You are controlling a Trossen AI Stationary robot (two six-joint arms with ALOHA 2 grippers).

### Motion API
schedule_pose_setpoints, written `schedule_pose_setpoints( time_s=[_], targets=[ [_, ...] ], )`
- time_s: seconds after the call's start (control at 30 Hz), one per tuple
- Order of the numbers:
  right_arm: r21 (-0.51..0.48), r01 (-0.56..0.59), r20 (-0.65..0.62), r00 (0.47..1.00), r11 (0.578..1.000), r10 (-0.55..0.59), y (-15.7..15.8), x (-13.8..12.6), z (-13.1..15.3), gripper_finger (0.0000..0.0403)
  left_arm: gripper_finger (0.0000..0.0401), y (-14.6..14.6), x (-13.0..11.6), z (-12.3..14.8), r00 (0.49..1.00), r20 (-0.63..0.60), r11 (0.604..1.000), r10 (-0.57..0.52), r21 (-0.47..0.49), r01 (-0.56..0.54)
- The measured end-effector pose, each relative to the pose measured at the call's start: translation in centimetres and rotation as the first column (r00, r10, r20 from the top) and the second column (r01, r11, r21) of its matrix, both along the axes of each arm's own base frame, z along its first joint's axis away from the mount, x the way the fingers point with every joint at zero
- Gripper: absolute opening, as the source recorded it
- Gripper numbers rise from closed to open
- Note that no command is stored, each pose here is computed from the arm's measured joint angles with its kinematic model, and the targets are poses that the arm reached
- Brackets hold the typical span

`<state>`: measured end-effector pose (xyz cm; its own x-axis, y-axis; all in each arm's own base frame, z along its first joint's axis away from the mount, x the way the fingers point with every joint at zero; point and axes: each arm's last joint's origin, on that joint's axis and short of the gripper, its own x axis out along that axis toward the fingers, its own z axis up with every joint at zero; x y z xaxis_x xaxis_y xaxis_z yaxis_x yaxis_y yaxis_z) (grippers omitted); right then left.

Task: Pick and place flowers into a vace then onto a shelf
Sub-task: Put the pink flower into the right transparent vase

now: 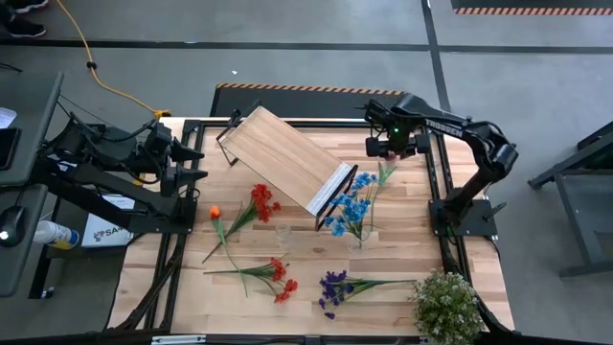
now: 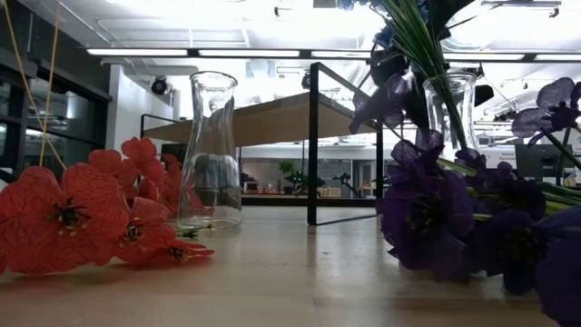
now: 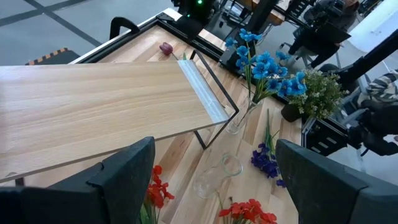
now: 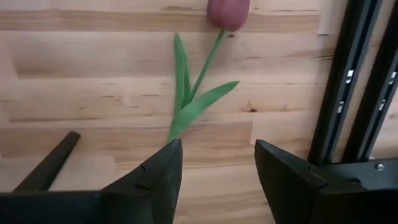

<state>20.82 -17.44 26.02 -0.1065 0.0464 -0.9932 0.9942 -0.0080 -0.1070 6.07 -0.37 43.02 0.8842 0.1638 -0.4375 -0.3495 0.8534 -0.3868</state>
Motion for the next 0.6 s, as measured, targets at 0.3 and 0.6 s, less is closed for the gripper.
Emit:
schedule_pose_setpoints(
  time_s=[0.3,0.6],
  targets=[
    [-0.112,0.015,0.102,0.995,0.994,-0.003,1.5,-1.9,3.3,0.0192,0.0367,0.0,0.0,0.0,1.000,0.000,1.000,0.000,0.000,0.000],
    [-0.083,0.198,0.278,0.946,0.977,-0.168,5.7,-6.4,-1.4,0.0192,0.0367,0.0,0.2,0.0,1.000,-0.004,1.000,0.000,0.001,0.000]
  ],
)
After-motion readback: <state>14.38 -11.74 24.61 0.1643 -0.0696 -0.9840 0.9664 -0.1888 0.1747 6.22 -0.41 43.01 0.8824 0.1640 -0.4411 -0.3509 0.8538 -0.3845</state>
